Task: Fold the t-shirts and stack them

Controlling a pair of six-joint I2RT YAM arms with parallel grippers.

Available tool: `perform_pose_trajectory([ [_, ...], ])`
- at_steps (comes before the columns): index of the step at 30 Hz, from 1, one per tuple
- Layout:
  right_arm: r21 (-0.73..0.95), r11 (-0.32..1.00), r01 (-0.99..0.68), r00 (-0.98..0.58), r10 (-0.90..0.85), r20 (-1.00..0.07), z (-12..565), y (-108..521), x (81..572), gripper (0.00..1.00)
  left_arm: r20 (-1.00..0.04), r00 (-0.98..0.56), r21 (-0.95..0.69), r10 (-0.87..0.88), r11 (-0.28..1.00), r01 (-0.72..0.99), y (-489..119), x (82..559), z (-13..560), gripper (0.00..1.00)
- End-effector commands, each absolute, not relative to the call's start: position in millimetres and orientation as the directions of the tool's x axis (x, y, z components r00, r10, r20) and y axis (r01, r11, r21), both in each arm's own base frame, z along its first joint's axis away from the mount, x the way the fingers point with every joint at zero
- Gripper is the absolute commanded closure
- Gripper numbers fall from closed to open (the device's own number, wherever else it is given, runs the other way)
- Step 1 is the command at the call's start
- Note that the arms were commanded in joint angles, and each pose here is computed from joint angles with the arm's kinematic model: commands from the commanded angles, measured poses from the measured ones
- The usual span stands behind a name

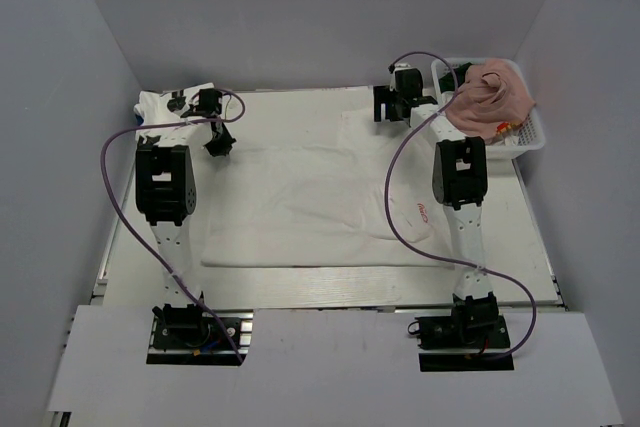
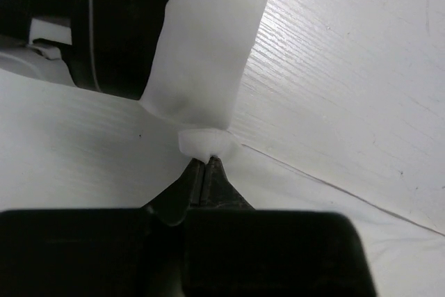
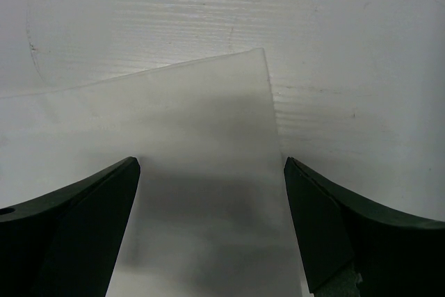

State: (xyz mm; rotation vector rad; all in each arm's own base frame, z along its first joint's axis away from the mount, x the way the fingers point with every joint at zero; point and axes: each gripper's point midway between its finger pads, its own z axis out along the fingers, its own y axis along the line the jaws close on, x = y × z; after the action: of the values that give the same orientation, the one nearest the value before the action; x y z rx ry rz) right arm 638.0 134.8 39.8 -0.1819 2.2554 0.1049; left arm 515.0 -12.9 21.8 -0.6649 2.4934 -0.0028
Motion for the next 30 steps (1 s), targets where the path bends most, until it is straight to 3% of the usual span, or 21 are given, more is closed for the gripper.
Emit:
perform_pose_trajectory([
  [1, 0.037, 0.990, -0.139, -0.574, -0.050, -0.817, 57.5, 131.8, 658.4, 0.10, -0.461, -0.758, -0.133, -0.462, 0.880, -0.456, -15.1, 496.7, 10.5, 1.00],
  [6, 0.126, 0.967, -0.224, -0.629, -0.045, -0.776, 54.8, 157.9, 641.8, 0.10, -0.455, -0.761, -0.129, -0.462, 0.880, -0.457, -14.7, 486.9, 15.7, 1.00],
  [14, 0.138, 0.960, -0.246, -0.671, -0.066, -0.738, 29.7, 169.2, 631.0, 0.41, -0.460, -0.758, -0.132, -0.462, 0.880, -0.457, -14.6, 482.6, 16.4, 1.00],
  [16, 0.120, 0.964, -0.237, -0.659, -0.069, -0.749, 29.8, 169.8, 635.0, 0.42, -0.460, -0.758, -0.132, -0.462, 0.880, -0.457, -14.6, 482.6, 16.4, 1.00],
  [17, 0.109, 0.967, -0.231, -0.653, -0.071, -0.754, 31.0, 169.3, 636.3, 0.55, -0.460, -0.758, -0.132, -0.462, 0.880, -0.457, -14.6, 482.6, 16.4, 1.00],
  [23, 0.056, 0.970, -0.235, -0.541, -0.083, -0.837, 65.6, 166.9, 654.0, 0.85, -0.473, -0.755, -0.145, -0.455, 0.885, -0.443, -16.0, 486.4, 25.0, 1.00],
  [24, 0.040, 0.966, -0.256, -0.511, -0.100, -0.854, 76.9, 167.1, 656.5, 1.00, -0.487, -0.745, -0.154, -0.455, 0.885, -0.440, -16.1, 489.7, 30.3, 1.00],
  [29, -0.088, 0.905, -0.417, -0.330, -0.241, -0.913, 141.4, 196.5, 643.1, 1.00, -0.532, -0.725, -0.156, -0.438, 0.892, -0.425, -17.9, 487.7, 51.6, 1.00],
  [30, -0.114, 0.895, -0.431, -0.333, -0.275, -0.902, 130.2, 197.9, 635.0, 1.00, -0.532, -0.719, -0.162, -0.446, 0.888, -0.431, -18.2, 485.9, 54.2, 1.00],
])
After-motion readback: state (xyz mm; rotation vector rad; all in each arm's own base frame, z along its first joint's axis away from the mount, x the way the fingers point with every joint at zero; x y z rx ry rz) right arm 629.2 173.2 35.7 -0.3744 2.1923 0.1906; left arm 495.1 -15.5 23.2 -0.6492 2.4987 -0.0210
